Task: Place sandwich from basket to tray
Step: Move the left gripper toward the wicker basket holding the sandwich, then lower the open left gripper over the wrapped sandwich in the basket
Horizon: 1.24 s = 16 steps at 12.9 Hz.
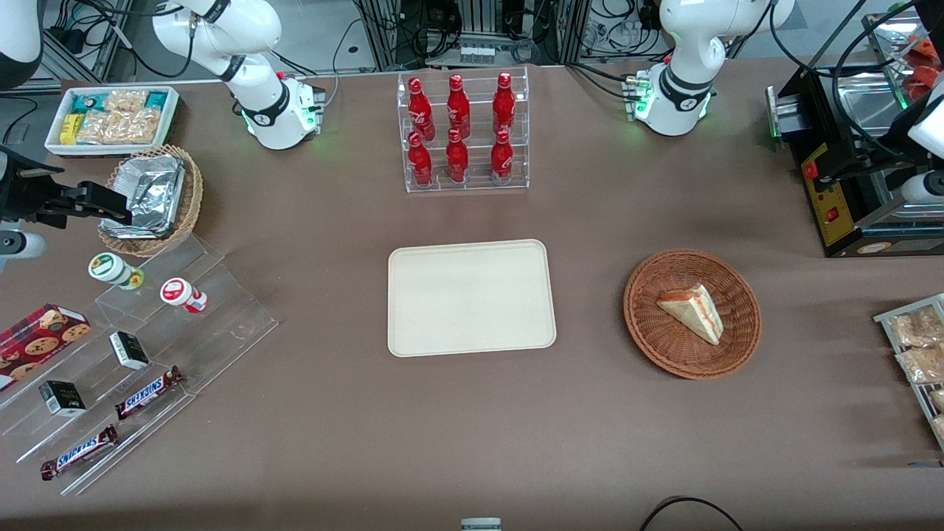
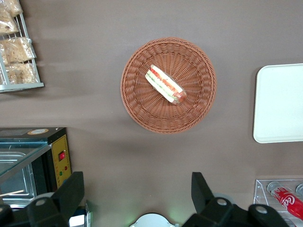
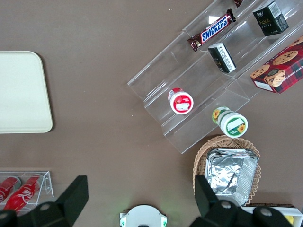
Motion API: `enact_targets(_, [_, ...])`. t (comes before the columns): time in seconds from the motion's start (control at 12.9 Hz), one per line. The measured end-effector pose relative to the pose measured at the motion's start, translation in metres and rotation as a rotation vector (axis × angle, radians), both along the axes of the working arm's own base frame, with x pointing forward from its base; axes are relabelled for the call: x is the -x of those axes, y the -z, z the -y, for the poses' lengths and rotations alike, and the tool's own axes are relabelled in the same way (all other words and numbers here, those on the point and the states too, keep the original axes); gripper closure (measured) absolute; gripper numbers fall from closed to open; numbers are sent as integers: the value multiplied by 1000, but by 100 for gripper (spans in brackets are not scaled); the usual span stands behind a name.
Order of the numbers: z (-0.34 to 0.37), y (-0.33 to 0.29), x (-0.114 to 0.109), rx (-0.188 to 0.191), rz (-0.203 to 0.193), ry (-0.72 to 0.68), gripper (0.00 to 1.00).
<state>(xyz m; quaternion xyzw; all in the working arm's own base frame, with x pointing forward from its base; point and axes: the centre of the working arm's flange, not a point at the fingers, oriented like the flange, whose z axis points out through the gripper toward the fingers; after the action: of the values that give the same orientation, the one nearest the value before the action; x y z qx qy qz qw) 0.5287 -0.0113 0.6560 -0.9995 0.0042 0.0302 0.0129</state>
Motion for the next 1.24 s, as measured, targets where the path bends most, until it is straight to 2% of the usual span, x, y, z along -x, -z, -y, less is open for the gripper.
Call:
enact_targets(0.23, [0,0,-1,0,9,0,0])
enact_targets(0.39, [-1,6,-4,0,0,-3,0])
enact_targets(0.7, [-12,64,-33,0,-25,-30,0])
enact_targets(0.93, [-10,134,-50,-6,-7,-133,0])
enact_targets(1.24, [-6,200,-48,-9,41,-329,0])
